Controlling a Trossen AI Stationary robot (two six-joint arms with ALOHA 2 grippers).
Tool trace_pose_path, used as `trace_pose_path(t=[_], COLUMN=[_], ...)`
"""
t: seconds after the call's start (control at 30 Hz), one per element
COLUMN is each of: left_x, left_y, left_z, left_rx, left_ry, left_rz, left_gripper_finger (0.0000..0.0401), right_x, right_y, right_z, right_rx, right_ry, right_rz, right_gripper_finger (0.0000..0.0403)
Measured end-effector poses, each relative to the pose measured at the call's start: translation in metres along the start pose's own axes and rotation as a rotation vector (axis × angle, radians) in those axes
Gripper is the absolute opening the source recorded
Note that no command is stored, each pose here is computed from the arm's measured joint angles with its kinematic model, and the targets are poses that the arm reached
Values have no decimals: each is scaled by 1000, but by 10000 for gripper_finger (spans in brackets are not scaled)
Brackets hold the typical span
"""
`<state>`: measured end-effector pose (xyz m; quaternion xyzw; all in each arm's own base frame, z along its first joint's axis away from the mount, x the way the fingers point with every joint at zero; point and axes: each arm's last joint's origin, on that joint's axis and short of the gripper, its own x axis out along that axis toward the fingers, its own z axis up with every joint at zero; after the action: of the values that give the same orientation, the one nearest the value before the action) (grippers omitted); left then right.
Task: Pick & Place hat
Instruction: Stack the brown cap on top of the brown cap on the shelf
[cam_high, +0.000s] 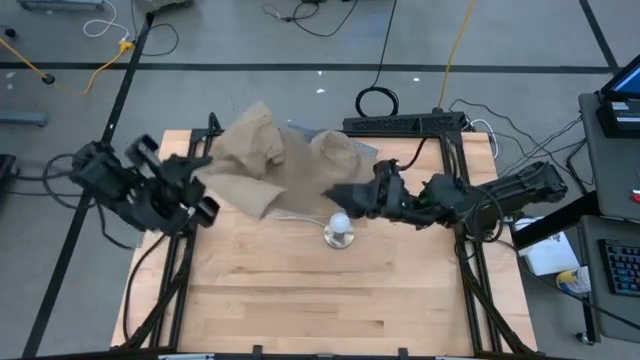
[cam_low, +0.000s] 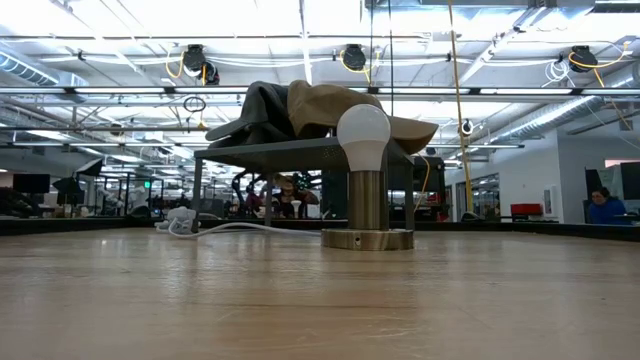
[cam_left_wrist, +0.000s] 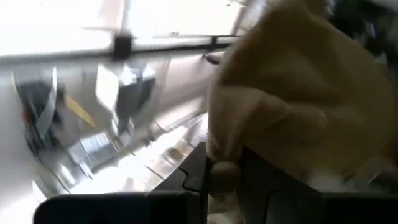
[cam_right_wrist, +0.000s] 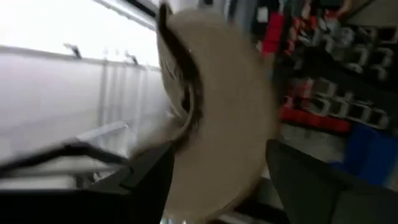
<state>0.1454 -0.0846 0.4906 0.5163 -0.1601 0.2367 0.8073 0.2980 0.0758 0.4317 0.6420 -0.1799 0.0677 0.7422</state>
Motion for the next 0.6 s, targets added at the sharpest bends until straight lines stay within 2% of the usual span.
trace_pose_path(t=[0.17,0.33,0.6], left_x=[4,6,10], left_y=[18,35,53], left_z=[-3,-8,-10], left_rx=[-436,-729,-981], left_ry=[95,282,635], left_rz=[54,155,329], left_gripper_finger=[52,52,52], right_x=[-9,-17,-32], right_y=[0,11,42], right_z=[-2,1,23], right_rx=[-104,-296,-801], right_ry=[157,232,132], right_rz=[-70,-34,128], right_gripper_finger=[264,260,258])
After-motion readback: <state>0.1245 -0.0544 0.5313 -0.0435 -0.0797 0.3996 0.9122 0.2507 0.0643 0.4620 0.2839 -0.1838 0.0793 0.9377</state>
